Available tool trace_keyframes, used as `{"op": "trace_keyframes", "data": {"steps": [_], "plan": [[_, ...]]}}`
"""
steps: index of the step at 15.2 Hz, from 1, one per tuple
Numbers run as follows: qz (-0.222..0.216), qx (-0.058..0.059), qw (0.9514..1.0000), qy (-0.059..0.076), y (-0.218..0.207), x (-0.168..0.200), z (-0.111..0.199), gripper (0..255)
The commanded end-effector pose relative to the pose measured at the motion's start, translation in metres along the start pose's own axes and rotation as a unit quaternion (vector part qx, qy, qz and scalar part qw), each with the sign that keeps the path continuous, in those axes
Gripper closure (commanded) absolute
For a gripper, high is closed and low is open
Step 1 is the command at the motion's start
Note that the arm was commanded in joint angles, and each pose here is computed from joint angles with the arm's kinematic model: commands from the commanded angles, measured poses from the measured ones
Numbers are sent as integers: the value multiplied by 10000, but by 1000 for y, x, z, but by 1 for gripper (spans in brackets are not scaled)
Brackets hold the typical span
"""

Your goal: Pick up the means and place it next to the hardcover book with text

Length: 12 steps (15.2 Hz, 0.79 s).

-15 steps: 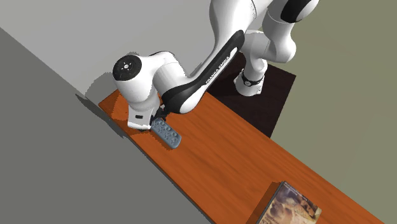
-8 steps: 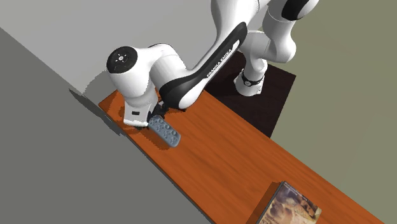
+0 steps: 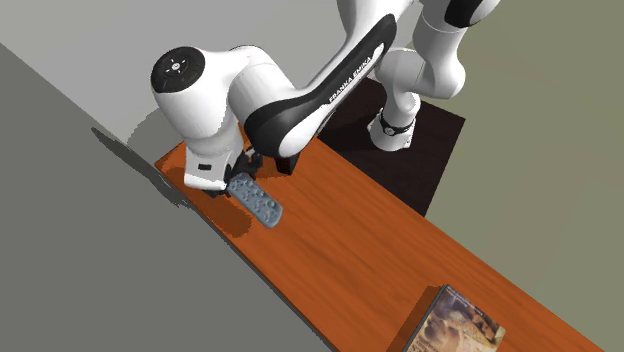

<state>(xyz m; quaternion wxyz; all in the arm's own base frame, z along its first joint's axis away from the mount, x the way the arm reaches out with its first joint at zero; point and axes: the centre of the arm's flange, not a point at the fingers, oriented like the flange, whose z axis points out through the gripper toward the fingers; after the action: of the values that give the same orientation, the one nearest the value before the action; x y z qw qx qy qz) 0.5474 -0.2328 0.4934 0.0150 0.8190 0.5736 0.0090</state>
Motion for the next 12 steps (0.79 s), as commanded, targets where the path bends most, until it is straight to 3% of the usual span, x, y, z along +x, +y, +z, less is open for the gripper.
{"op": "trace_keyframes", "data": {"steps": [1,4,12], "plan": [[0,0,10000,0,0,0,-11,255],[0,0,10000,0,1,0,-26,255],[0,0,10000,0,-49,93,-28,255]]}}
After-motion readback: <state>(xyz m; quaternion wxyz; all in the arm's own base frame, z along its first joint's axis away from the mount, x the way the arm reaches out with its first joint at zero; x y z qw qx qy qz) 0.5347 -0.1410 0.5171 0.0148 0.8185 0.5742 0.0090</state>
